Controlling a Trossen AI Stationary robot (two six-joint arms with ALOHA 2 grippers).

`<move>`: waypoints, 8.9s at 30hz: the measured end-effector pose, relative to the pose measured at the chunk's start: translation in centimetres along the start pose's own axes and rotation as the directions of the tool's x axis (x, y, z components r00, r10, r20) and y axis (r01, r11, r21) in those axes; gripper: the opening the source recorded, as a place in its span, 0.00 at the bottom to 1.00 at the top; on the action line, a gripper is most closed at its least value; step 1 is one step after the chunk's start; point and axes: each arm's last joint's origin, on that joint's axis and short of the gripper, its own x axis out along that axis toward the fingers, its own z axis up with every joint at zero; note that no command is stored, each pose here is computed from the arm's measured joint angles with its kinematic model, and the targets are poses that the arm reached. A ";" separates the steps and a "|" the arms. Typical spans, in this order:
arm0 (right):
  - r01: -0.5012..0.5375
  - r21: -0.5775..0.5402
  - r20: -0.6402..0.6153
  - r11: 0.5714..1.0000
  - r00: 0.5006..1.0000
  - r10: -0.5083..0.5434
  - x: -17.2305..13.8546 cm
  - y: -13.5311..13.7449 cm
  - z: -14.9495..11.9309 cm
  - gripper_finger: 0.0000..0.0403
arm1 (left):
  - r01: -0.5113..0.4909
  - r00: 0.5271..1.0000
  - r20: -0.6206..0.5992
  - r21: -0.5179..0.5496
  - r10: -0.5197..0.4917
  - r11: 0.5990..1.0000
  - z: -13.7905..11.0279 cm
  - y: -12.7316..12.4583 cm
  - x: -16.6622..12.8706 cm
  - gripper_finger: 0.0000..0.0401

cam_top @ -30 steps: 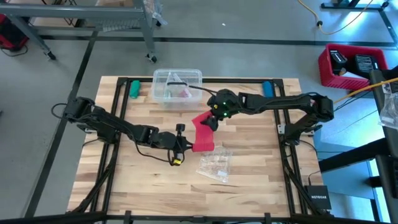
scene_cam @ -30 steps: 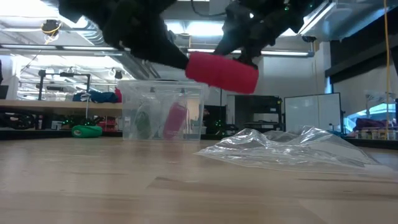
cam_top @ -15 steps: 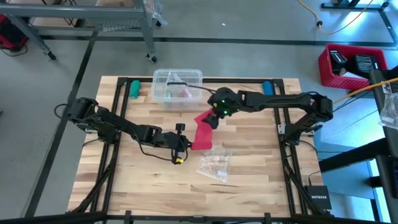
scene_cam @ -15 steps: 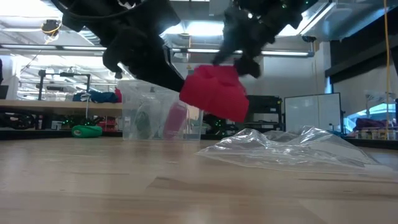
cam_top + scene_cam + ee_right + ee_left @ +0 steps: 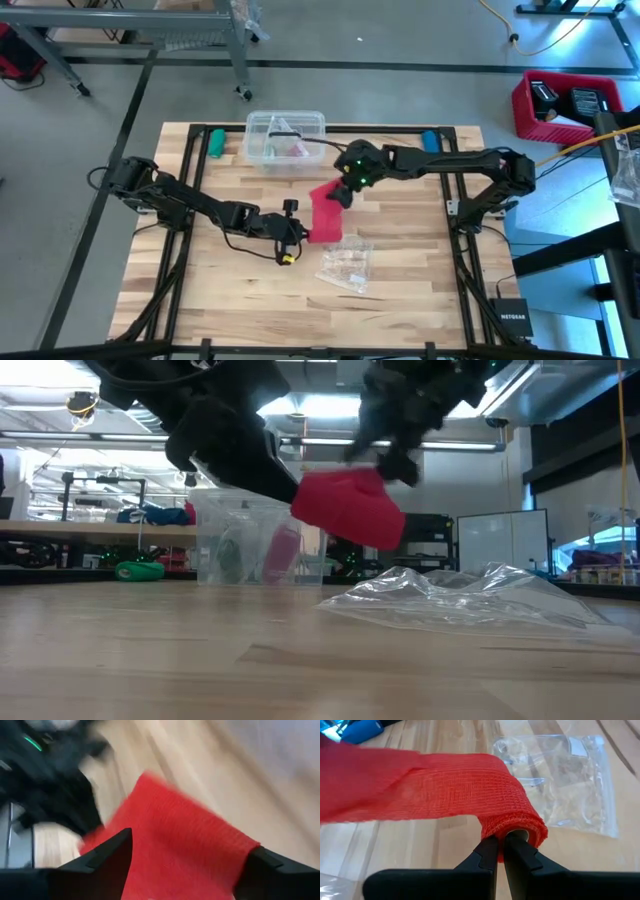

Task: Roll bandage
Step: Roll the red bandage

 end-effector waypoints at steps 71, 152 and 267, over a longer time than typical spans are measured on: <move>0.552 -0.658 0.695 0.512 0.707 0.130 -6.8 5.0 -3.2 0.03 | 0.121 0.860 0.510 -0.181 -0.012 0.976 5.5 8.7 -10.5 0.03; 0.565 -0.765 0.599 0.310 0.800 0.021 -10.7 6.7 3.8 0.00 | 0.326 0.799 0.552 -0.063 -0.239 0.943 6.0 6.6 -8.5 0.03; -0.012 -0.724 0.417 0.690 0.789 0.451 -8.3 4.6 -1.7 0.41 | -0.213 0.894 0.378 -0.120 0.242 0.970 4.8 9.0 -11.9 0.03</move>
